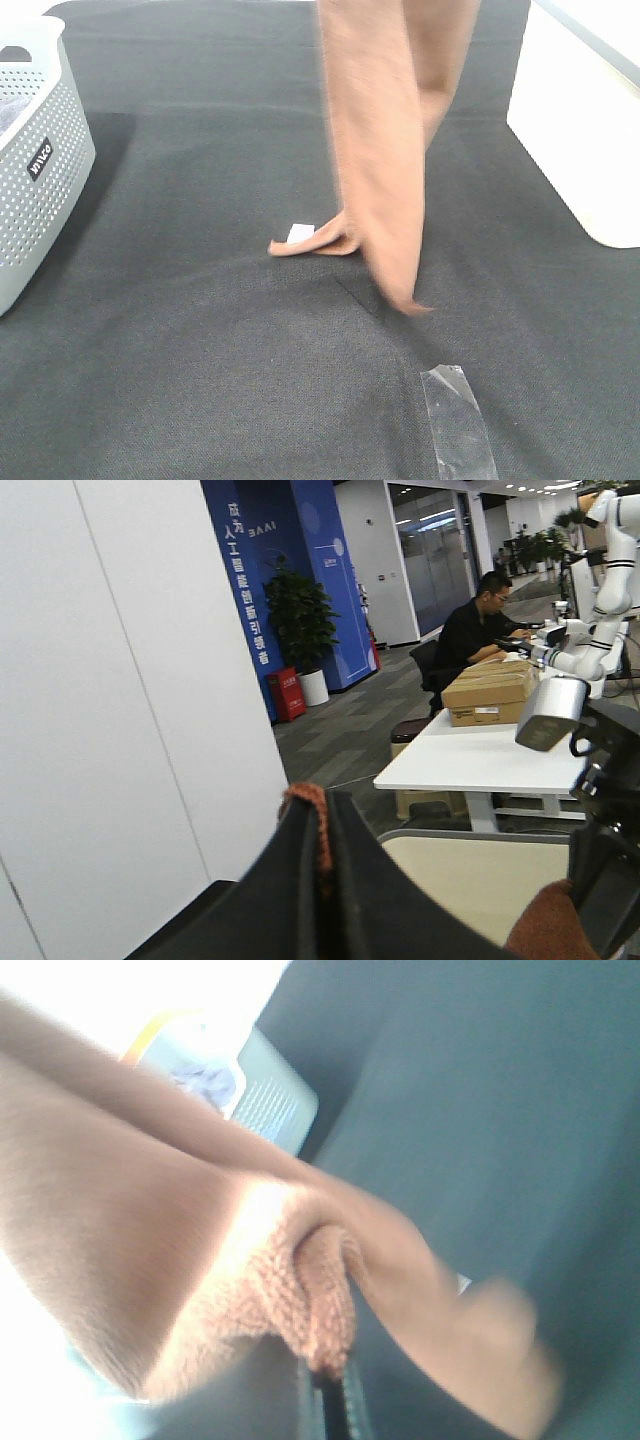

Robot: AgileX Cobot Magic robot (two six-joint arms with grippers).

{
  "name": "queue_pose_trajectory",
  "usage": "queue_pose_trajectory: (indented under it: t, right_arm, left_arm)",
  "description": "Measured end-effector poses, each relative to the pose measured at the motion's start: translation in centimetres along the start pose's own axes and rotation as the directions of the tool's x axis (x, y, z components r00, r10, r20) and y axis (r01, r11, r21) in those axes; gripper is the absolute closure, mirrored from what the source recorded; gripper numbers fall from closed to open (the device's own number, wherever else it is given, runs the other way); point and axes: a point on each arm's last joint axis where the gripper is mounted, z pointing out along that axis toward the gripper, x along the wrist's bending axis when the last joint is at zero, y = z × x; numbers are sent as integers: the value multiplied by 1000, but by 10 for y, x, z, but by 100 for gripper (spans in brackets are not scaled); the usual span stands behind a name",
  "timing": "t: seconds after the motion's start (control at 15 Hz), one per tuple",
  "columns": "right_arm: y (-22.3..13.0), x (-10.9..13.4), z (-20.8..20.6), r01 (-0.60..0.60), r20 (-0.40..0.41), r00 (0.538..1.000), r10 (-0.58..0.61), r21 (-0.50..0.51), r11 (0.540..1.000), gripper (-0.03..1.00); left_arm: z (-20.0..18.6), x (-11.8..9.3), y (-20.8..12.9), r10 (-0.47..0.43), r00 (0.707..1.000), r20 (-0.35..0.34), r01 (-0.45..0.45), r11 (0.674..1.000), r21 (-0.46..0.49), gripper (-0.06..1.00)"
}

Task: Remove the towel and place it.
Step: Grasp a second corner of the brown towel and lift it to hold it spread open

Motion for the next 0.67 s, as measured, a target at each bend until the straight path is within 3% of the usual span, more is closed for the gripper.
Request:
queue_pose_trajectory:
  t: [0.13,0.4,0.53,0.67]
  right_arm:
    - [2,-13,12,-181,35,983,180,33,983,97]
    - [1,-16,13,-355,56,934,353,35,934,97]
    - [1,-15,13,-379,48,925,377,34,925,97]
    - [4,-7,12,-443,-31,895,445,44,895,97]
  left_arm:
    - [0,6,1,13,997,-70,-13,1000,-7,94]
    - [-3,22,2,37,970,-240,-42,999,-17,94]
    - [-3,24,3,46,963,-264,-52,999,-16,94]
    - [-4,25,3,57,958,-281,-63,998,-14,94]
